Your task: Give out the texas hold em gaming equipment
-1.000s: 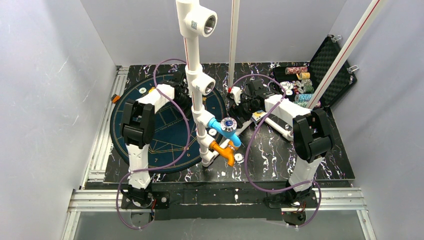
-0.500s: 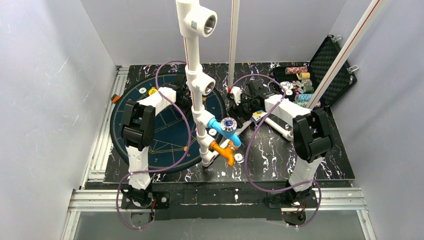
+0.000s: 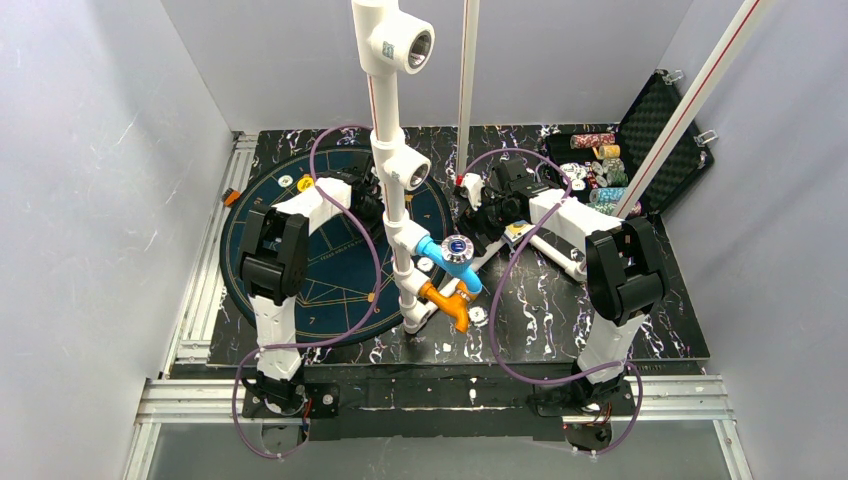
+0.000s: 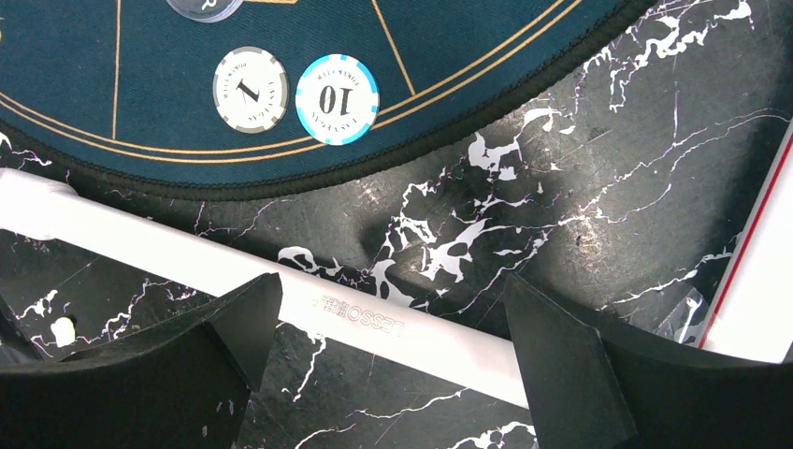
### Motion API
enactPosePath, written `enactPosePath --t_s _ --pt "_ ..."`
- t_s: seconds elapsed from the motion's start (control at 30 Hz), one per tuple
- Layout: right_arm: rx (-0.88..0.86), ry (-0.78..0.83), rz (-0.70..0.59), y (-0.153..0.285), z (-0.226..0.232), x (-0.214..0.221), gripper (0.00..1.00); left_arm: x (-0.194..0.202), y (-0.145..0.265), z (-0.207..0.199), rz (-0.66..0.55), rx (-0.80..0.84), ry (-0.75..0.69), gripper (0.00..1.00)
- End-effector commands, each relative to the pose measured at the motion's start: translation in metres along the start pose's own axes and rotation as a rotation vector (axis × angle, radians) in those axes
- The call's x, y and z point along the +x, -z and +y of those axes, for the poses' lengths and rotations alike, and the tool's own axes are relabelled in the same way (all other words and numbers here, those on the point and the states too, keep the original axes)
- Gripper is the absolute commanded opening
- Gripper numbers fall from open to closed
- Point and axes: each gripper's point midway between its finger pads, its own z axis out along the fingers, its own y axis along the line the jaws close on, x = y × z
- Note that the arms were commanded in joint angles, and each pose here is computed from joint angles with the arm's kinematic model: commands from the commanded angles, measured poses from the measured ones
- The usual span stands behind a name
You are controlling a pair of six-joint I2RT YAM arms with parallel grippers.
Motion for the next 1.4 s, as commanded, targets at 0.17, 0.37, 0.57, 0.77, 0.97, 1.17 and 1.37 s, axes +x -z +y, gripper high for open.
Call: enactPosePath --t_s 0.17,0.37,0.57,0.77,0.97,1.17,1.37 --pt "0.003 0.021 -0.003 0.000 0.000 -0.002 0.98 0.023 0.001 -0.010 0.109 0.015 0.046 0.39" --pt "0.002 0.023 -0.002 0.000 0.000 -0.001 0.98 0.008 0.014 0.002 0.047 -0.005 0.109 0.33" --pt "-0.001 0.022 -0.002 0.000 0.001 -0.002 0.98 -0.002 0.051 0.028 -0.055 -0.011 0.196 0.33" --pt "-0.001 0.023 -0.003 0.000 0.001 -0.002 0.98 0.004 0.085 0.074 -0.116 -0.053 0.300 0.33" --pt "-0.006 0.021 -0.003 0.000 0.002 -0.002 0.98 0.020 0.114 0.165 -0.189 -0.179 0.446 0.33" --pt "-0.004 0.016 0.002 -0.002 0.001 -0.001 0.98 0.012 0.119 0.183 -0.241 -0.103 0.462 0.50" --pt "-0.002 0.013 0.006 -0.003 -0.001 0.000 0.98 0.005 0.090 0.104 -0.171 -0.022 0.269 0.89"
